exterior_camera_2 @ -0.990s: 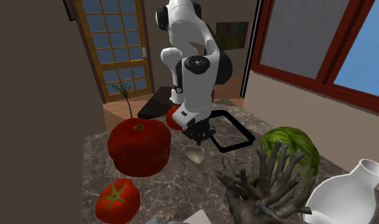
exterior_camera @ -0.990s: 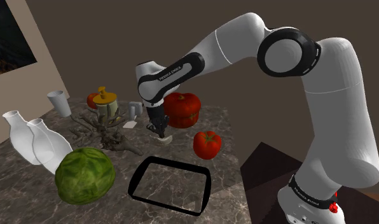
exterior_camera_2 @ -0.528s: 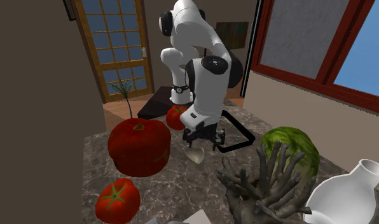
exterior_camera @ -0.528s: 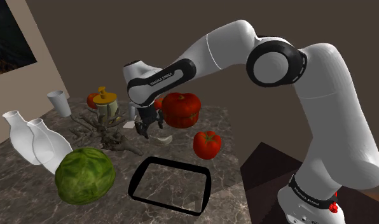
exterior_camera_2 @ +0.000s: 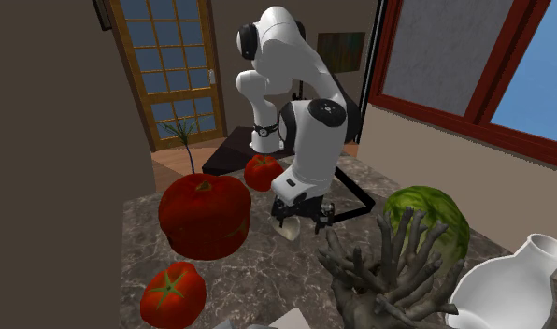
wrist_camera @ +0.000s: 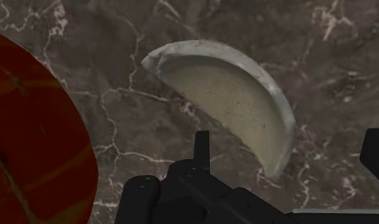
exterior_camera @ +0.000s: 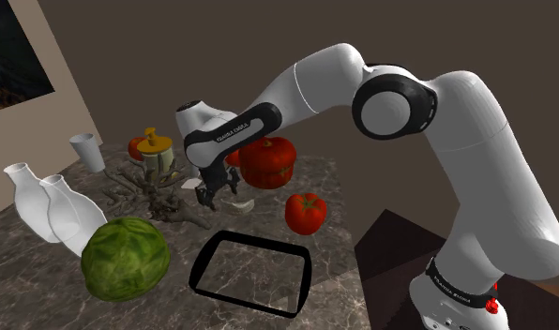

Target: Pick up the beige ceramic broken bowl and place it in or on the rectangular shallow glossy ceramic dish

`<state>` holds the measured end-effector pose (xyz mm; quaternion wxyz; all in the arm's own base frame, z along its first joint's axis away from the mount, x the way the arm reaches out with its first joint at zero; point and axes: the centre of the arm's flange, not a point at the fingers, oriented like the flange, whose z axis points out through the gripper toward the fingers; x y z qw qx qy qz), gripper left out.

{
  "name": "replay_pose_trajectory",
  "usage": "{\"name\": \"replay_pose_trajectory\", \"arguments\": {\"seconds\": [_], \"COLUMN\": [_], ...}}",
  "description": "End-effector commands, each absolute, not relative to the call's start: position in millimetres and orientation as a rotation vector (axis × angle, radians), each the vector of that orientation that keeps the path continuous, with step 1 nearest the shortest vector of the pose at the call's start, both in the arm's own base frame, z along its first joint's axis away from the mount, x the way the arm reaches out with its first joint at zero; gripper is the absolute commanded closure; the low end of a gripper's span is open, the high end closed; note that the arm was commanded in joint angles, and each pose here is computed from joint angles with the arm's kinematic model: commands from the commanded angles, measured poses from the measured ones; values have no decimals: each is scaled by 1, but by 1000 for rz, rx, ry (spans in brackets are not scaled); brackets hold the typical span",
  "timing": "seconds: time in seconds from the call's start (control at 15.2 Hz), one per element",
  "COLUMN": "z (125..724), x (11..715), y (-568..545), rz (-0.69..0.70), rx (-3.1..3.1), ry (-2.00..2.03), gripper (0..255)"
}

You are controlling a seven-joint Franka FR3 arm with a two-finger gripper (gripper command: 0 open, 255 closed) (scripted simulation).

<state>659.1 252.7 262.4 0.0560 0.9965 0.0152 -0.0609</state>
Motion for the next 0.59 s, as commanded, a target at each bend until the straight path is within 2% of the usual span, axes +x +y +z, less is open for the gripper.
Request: {"name": "replay_pose_trajectory", "arguments": {"seconds": [0.0, 0.46, 0.53], "z": [254, 254, 254], "x": [659, 659, 659], "y": [251, 251, 251], "rz": [-184, -184, -184], "rx": [3024, 3024, 3024], "ry": [46, 46, 46], "gripper": [0, 0, 255]}}
